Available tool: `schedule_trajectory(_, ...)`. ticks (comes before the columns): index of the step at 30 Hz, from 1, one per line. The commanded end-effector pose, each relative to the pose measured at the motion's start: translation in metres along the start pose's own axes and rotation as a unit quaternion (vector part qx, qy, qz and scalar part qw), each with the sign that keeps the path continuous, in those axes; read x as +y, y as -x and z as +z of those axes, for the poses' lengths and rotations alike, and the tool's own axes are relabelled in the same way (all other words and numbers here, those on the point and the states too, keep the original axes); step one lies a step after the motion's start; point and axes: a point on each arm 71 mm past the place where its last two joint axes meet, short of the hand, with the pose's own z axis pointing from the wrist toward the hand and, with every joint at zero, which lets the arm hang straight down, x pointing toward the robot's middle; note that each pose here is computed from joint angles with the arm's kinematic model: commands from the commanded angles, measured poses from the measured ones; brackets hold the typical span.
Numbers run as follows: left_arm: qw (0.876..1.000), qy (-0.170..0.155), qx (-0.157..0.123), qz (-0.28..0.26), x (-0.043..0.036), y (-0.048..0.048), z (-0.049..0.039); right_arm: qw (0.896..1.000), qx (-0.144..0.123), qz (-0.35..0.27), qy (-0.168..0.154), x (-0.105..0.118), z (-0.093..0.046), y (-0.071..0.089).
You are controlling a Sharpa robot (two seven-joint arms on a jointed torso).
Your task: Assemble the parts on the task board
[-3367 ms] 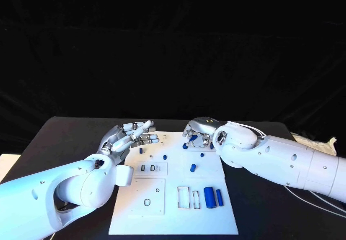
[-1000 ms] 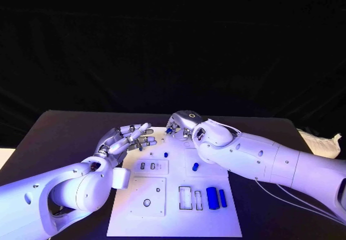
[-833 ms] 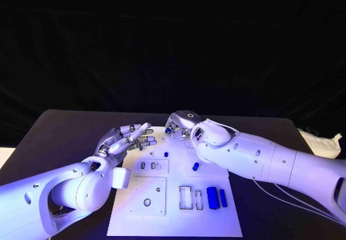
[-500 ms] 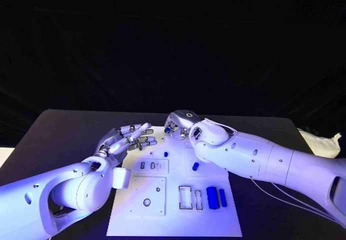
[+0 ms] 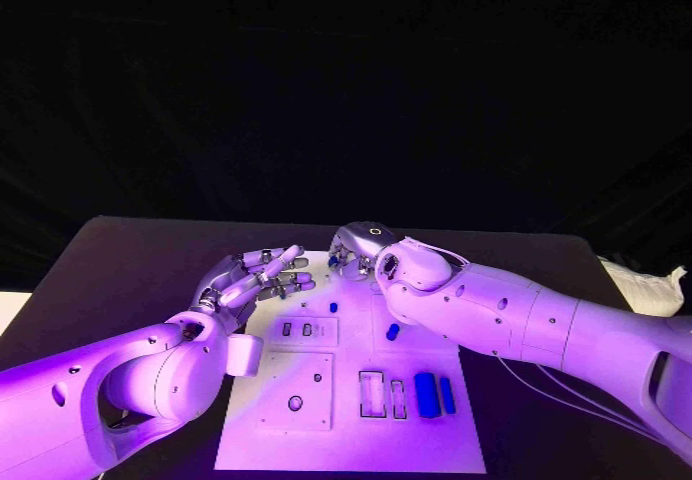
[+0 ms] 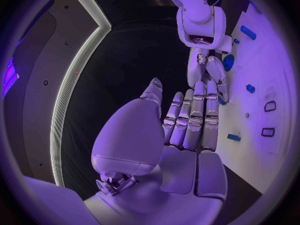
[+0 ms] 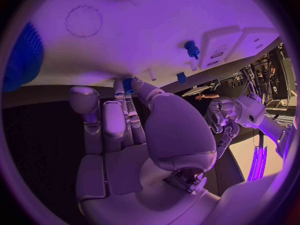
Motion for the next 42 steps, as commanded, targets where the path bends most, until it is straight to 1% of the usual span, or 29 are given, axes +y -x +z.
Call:
schedule_trajectory(1,1.0,-0.001,0.01,-0.005,-0.0008,-0.0025,0.0007,1.0,0.008,-0.009,-0.01,-0.002,0.0,-0.001)
schedule_trajectory(3,1.0,-0.001,0.01,-0.005,-0.0008,-0.0024,0.0007,1.0,0.005,-0.009,-0.012,-0.003,0.0,-0.001)
schedule_trajectory(7,1.0,-0.001,0.009,-0.005,-0.001,-0.0016,0.0007,1.0,-0.011,-0.004,-0.016,-0.005,-0.001,0.002)
schedule_trajectory(10,1.0,-0.001,0.007,-0.004,-0.0011,0.0,0.0012,1.0,-0.022,0.004,-0.017,-0.008,-0.006,0.006)
schedule_trajectory(15,1.0,-0.002,0.003,-0.003,-0.0018,0.0033,0.0015,0.998,-0.044,0.031,-0.018,-0.02,-0.023,0.021)
schedule_trajectory(19,1.0,-0.001,0.001,-0.002,-0.0023,0.0053,0.0008,0.996,-0.055,0.059,-0.029,-0.038,-0.043,0.04)
schedule_trajectory(23,1.0,0.0,0.001,-0.002,-0.0023,0.006,0.0005,0.996,-0.041,0.066,-0.047,-0.056,-0.061,0.054)
schedule_trajectory(26,1.0,0.0,0.001,-0.002,-0.0023,0.0065,0.0005,0.995,-0.017,0.071,-0.068,-0.071,-0.073,0.059)
schedule_trajectory(28,1.0,0.001,0.001,-0.002,-0.0024,0.0069,0.0003,0.994,0.002,0.072,-0.083,-0.079,-0.078,0.059)
schedule_trajectory(30,1.0,0.001,0.001,-0.002,-0.0024,0.0073,0.0002,0.993,0.018,0.07,-0.098,-0.087,-0.08,0.058)
schedule_trajectory(34,1.0,0.002,0.003,-0.003,-0.002,0.0065,0.0006,0.991,0.038,0.063,-0.115,-0.096,-0.081,0.054)
schedule_trajectory(42,1.0,0.003,0.003,-0.003,-0.0015,0.0072,0.0014,0.991,0.054,0.033,-0.116,-0.096,-0.077,0.044)
